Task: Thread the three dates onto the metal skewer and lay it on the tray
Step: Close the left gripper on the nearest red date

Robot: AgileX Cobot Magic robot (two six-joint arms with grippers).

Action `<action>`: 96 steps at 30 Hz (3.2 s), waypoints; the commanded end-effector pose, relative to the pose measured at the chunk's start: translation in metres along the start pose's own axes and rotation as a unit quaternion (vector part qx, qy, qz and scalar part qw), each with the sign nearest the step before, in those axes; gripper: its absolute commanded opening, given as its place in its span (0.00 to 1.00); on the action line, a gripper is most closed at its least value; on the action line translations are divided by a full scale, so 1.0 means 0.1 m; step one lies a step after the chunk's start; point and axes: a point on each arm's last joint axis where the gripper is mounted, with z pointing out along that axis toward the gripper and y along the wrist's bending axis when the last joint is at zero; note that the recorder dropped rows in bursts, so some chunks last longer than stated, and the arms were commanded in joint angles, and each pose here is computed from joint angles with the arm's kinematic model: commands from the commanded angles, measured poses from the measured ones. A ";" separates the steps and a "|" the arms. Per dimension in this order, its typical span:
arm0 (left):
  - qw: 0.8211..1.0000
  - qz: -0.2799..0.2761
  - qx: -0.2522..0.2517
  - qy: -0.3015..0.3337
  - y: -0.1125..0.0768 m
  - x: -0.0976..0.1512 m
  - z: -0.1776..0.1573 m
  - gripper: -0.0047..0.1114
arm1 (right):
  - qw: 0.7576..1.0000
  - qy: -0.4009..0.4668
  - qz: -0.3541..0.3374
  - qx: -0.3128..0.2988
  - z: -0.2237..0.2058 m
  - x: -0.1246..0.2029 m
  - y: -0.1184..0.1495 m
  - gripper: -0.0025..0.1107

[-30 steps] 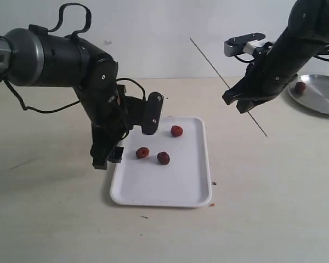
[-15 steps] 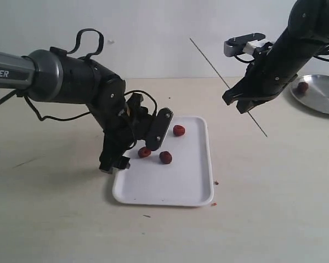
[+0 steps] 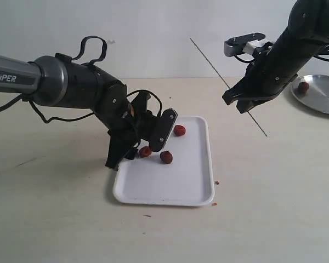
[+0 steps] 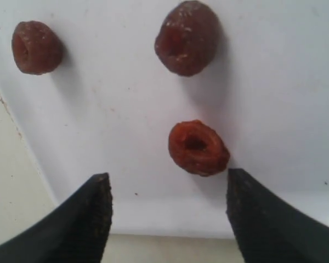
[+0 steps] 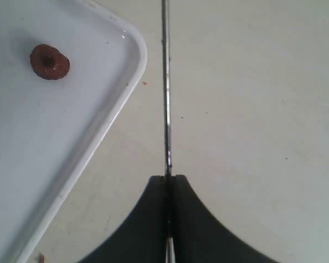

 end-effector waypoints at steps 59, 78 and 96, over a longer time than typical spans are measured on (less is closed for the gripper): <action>0.984 0.162 0.068 0.015 -0.27 -0.34 0.22 0.39 | 1.000 -0.015 -0.007 0.004 -0.04 -0.04 0.00 0.02; 0.997 -0.001 0.077 0.025 -0.14 -0.37 0.14 0.39 | 1.000 -0.013 -0.007 0.004 -0.04 -0.03 0.00 0.02; 0.996 -0.029 0.077 0.027 -0.15 -0.37 0.16 0.51 | 1.000 -0.013 -0.007 0.004 -0.04 -0.03 0.00 0.02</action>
